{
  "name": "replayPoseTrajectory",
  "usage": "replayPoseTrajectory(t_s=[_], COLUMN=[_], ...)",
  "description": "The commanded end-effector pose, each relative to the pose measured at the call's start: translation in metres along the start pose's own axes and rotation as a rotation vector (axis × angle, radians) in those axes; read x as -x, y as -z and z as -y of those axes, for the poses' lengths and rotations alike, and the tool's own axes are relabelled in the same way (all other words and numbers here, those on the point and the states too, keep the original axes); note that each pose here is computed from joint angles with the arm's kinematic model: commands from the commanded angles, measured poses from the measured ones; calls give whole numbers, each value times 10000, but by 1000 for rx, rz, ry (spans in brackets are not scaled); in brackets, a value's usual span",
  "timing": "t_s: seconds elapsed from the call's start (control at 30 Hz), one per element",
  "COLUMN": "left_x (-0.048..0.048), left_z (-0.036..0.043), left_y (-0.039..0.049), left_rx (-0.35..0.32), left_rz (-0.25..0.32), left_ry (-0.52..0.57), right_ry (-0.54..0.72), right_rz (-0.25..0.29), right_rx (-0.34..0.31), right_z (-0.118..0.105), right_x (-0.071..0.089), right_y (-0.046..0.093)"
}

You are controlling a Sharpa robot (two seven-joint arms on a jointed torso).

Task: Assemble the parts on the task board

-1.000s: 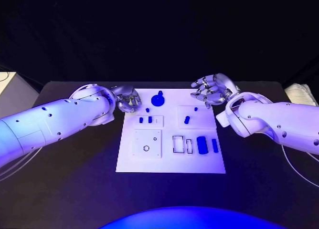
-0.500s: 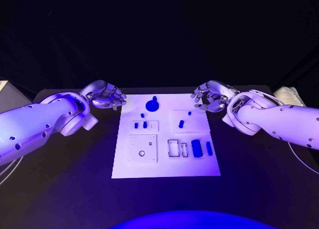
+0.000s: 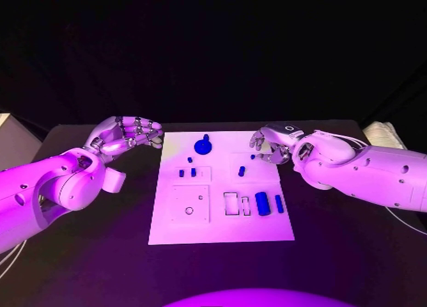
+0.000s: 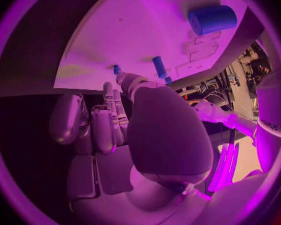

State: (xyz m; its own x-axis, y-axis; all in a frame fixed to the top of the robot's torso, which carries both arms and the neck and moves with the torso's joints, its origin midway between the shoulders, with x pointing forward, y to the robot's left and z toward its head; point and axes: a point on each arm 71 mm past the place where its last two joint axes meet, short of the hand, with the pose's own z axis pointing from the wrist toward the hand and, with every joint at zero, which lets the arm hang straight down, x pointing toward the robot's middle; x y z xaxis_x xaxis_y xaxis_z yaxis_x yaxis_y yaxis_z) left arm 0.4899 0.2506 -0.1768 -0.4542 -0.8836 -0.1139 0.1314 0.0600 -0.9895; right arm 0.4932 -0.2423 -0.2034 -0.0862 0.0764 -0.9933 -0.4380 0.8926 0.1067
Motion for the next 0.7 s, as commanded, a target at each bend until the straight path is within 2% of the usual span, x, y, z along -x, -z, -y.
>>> replayPoseTrajectory(t_s=[0.03,0.3,0.47,0.7], left_x=[-54,-157,-160,-164], left_z=[71,95,89,82], left_y=[30,80,89,92], left_rx=[-76,-68,-56,-41], left_rz=[10,24,39,51], left_ry=[93,161,181,196], right_ry=[89,93,92,98], right_rz=[-33,-86,-100,-92], right_rx=[3,10,9,-6], right_z=[-44,-108,-117,-111], right_x=[-43,-144,-186,-199], right_y=[-13,-59,-83,-105])
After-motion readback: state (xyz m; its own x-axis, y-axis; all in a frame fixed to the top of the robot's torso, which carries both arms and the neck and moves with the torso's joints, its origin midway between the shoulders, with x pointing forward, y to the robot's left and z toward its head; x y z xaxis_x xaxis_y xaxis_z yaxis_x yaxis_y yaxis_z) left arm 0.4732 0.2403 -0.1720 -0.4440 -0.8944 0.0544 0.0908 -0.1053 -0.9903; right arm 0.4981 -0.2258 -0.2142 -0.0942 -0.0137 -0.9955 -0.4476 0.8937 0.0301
